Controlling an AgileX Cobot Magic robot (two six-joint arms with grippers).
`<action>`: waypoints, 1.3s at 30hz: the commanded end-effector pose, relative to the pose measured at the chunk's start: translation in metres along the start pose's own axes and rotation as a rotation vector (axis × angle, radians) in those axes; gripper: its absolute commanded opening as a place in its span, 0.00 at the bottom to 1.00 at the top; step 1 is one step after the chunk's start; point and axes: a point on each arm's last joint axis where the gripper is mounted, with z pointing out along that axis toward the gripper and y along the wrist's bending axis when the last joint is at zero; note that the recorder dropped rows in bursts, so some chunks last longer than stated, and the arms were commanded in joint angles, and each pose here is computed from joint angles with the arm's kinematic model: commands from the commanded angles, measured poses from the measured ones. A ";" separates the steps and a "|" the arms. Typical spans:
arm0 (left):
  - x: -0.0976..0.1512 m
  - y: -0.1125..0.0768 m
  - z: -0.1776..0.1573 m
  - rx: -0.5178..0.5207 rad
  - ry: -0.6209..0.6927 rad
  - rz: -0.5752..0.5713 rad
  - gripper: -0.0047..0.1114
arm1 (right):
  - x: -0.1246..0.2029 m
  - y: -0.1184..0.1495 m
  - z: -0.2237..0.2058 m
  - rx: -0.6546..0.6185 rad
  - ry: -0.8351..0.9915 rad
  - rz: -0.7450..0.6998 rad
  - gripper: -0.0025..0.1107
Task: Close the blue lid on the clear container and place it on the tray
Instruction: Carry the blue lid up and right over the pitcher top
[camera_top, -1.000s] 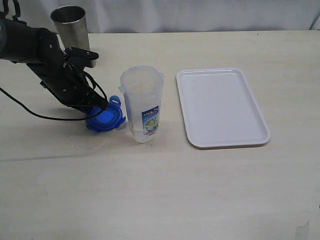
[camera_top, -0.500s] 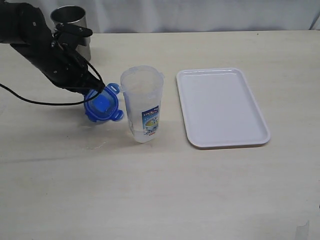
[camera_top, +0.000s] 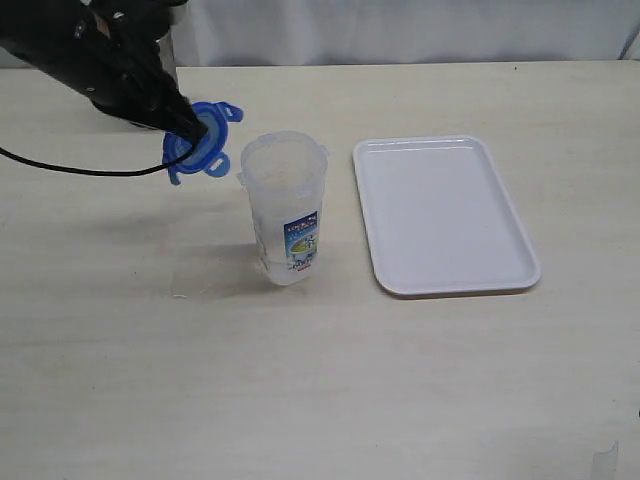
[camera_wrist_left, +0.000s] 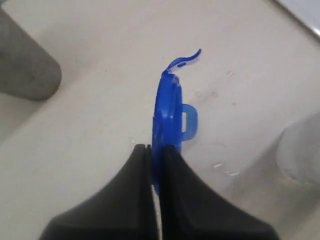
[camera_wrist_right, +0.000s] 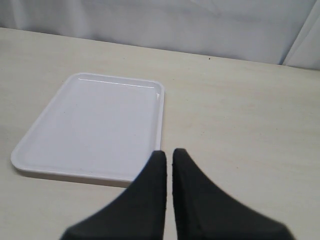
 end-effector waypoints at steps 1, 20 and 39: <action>-0.020 -0.018 -0.017 -0.067 -0.123 0.105 0.04 | 0.000 0.000 0.000 0.002 -0.001 0.006 0.06; -0.046 -0.096 -0.043 -0.474 -0.188 0.508 0.04 | 0.000 0.000 0.000 0.002 -0.001 0.006 0.06; -0.043 -0.154 -0.067 -0.580 -0.172 0.753 0.04 | 0.000 0.000 0.000 0.002 -0.001 0.006 0.06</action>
